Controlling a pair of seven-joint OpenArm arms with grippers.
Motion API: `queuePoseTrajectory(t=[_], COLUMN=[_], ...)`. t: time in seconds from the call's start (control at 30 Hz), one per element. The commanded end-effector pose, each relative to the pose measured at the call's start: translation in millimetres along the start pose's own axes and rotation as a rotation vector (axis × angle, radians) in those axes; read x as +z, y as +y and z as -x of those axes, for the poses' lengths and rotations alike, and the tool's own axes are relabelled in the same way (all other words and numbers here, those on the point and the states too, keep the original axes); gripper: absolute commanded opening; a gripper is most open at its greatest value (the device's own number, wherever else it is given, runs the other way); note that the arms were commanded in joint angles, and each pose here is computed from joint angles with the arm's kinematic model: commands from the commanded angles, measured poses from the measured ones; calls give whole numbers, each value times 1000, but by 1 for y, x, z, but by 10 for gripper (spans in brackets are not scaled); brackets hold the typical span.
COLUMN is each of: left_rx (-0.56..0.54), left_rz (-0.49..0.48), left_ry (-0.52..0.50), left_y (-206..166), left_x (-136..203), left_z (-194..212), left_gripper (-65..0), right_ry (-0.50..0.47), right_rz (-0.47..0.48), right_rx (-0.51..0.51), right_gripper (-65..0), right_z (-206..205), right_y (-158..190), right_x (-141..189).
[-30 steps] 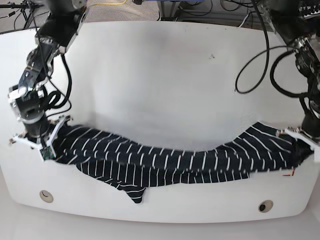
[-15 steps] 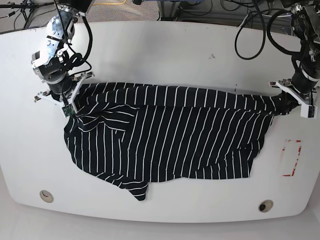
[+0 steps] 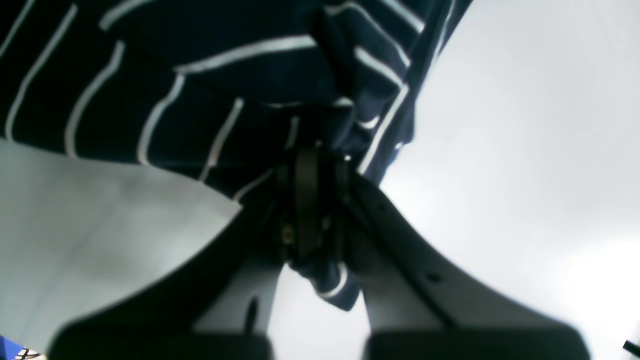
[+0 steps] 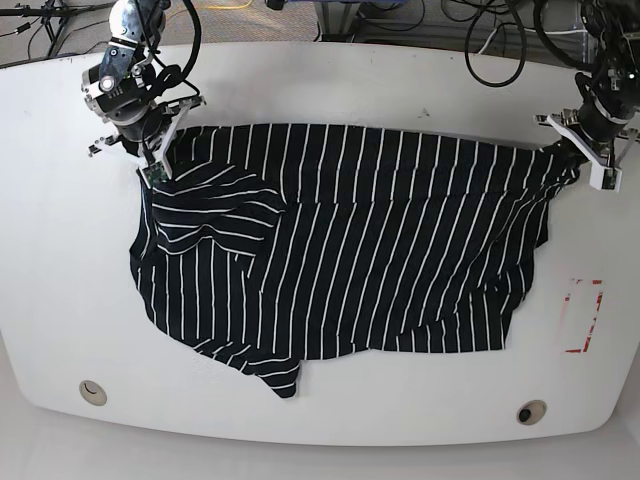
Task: Fold the T-shirt properly
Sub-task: 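Lay the shirt flat by lowering both grippers while pulling it taut, then open both grippers and release the shirt edges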
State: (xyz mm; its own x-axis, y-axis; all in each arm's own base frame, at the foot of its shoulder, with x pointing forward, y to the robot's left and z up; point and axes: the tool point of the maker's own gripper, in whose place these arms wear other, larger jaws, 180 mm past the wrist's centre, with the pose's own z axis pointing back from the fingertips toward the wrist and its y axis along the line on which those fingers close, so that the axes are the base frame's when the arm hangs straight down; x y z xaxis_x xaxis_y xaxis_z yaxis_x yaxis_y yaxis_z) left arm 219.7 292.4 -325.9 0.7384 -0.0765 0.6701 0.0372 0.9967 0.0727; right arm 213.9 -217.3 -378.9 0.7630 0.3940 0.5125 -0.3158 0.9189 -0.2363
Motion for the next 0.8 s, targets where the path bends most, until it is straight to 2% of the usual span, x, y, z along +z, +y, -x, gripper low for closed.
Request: queuePoseTrajectory(t=[0.0,0.17,0.47,0.77], left_rx=[-34,-47,-182,-261], left_rz=[-42,-64,-61,-67], left_ry=[-19,25,140,188], left_y=[9,17,28,28], left_x=[3,-2,-10,-9], left_z=[-6,7,38,49], left_gripper=[-650,-650,-650,-650], right_ry=[-8,28,100,136], right_rz=[7,-11,-40,-59], right_rx=[0,-1,-13,-11], right_gripper=[-644,-644,-644,-640], right_z=[2,18,45,60], right_y=[-1,6,13,20], right_x=[4,6,1,4])
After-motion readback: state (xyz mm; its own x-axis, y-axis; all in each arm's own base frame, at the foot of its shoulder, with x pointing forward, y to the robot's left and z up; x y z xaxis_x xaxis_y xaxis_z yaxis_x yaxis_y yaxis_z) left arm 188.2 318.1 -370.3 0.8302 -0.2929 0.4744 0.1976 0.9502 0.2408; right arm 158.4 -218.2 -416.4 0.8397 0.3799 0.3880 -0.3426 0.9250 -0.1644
